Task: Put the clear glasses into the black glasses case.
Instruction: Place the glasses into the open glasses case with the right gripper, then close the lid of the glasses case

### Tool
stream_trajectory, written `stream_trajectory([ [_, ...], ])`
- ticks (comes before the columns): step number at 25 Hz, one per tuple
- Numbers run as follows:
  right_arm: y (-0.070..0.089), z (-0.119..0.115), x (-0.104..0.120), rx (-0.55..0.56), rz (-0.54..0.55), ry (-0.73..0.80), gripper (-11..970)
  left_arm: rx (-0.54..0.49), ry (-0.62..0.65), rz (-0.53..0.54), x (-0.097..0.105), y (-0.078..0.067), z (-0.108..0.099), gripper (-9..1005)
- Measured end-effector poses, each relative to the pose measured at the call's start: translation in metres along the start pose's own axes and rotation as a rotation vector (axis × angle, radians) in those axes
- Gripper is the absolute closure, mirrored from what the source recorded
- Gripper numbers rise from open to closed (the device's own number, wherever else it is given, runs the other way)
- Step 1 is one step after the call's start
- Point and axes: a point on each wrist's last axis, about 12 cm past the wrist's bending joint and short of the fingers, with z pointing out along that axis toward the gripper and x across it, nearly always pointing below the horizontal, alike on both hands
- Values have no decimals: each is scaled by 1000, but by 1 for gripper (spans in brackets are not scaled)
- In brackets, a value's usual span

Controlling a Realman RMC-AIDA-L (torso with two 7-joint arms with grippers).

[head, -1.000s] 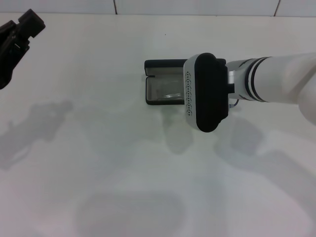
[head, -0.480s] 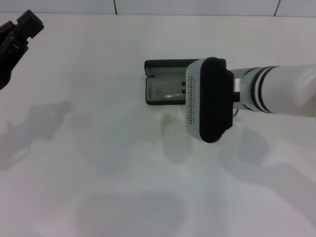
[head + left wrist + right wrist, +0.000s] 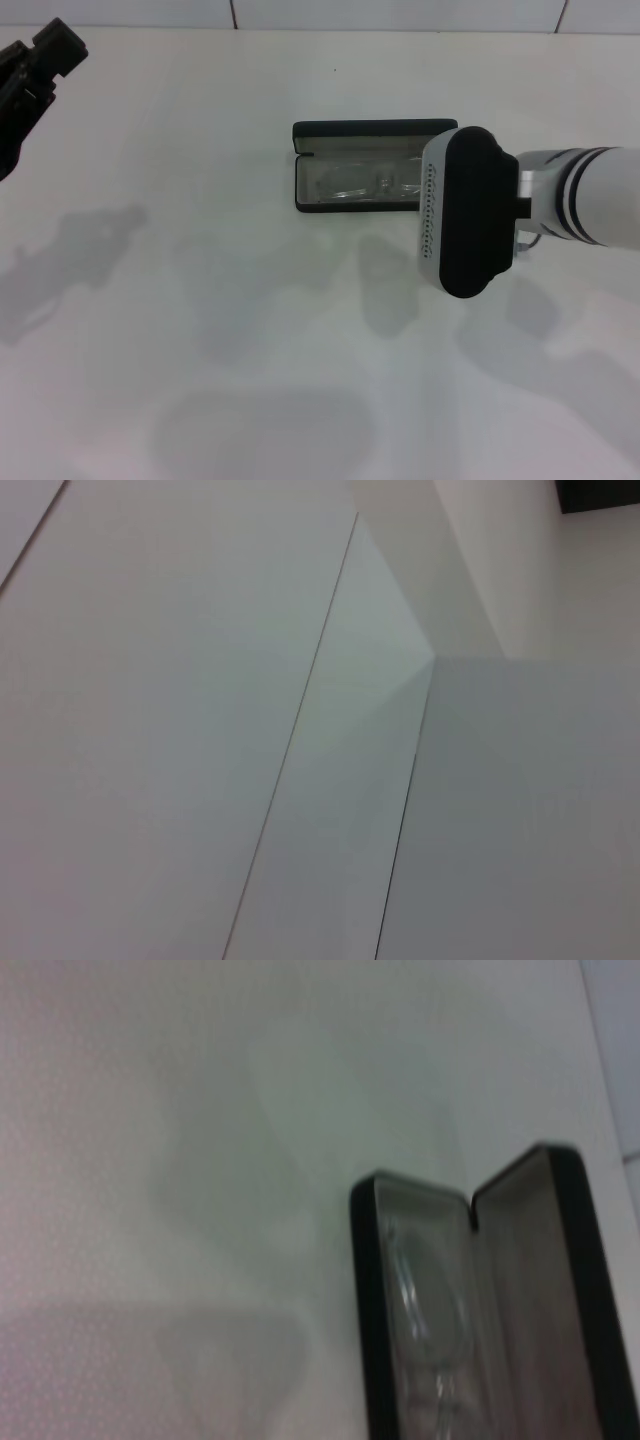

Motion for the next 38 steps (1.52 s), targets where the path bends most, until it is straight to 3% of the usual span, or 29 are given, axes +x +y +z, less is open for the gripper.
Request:
stream_trajectory([
  [21,-6,12,26,-1,56,90,894,2,-10,4,-1,1,3,930],
  [38,-9,26,25,20,25,74,899,2,-14,4,-1,2,5,929],
])
